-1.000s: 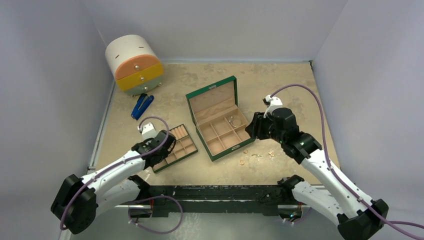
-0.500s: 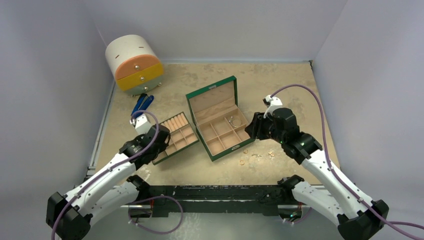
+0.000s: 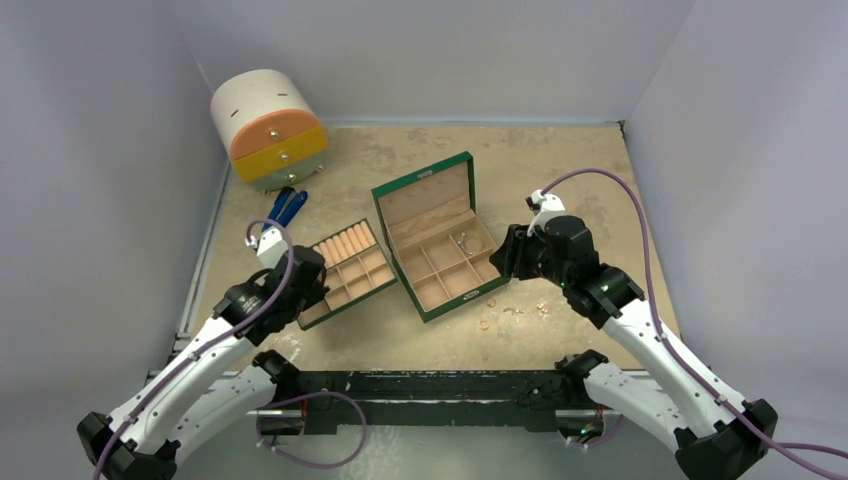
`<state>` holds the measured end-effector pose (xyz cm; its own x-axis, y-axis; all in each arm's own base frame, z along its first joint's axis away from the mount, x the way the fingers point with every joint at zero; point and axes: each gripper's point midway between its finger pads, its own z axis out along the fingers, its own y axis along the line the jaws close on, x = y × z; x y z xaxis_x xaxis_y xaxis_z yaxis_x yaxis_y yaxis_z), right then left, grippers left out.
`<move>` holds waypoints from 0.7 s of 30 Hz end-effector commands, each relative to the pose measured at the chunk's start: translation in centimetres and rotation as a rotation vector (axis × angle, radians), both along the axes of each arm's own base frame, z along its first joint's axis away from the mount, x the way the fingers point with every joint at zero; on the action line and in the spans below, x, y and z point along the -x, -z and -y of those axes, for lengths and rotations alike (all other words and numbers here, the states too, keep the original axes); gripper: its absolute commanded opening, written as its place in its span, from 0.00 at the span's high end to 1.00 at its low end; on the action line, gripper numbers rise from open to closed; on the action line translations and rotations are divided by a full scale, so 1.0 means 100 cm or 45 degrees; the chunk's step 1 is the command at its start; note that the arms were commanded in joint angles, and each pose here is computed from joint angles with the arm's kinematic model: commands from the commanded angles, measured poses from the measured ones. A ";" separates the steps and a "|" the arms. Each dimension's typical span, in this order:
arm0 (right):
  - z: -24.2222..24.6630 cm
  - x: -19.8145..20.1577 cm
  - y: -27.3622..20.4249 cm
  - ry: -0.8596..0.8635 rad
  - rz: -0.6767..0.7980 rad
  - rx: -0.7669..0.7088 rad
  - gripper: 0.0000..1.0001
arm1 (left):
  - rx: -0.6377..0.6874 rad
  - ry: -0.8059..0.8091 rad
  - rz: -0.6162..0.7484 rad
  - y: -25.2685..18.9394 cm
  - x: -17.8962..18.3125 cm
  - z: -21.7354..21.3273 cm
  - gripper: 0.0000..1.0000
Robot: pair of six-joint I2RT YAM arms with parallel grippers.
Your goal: Organize the mixed jewelry
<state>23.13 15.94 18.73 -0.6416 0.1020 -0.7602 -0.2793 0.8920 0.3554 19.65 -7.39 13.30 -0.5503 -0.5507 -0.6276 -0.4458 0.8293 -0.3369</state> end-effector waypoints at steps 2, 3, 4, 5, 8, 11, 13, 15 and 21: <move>-0.004 -0.009 -0.019 0.001 0.074 -0.041 0.51 | 0.090 0.057 0.055 -0.036 0.007 0.006 1.00; -0.004 -0.009 -0.018 0.003 0.073 -0.039 0.51 | 0.092 0.080 0.052 -0.038 0.009 0.007 1.00; -0.003 -0.009 -0.018 0.006 0.075 -0.037 0.51 | 0.093 0.107 0.047 -0.039 0.010 0.009 1.00; -0.003 -0.009 -0.018 0.010 0.076 -0.034 0.51 | 0.097 0.133 0.046 -0.042 0.012 0.011 1.00; -0.001 -0.009 -0.018 0.014 0.078 -0.026 0.51 | 0.115 0.199 0.049 -0.049 0.016 0.016 1.00; 0.000 -0.008 -0.018 0.017 0.079 -0.025 0.51 | 0.158 0.272 0.059 -0.057 0.019 0.025 1.00; 0.000 -0.008 -0.018 0.017 0.078 -0.026 0.51 | 0.198 0.340 0.036 -0.057 0.021 0.037 1.00; 0.000 -0.008 -0.018 0.018 0.077 -0.027 0.51 | 0.234 0.391 0.014 -0.055 0.022 0.048 1.00; 0.006 -0.009 -0.018 0.059 0.089 -0.014 0.51 | 0.289 0.444 0.016 -0.058 0.019 0.062 1.00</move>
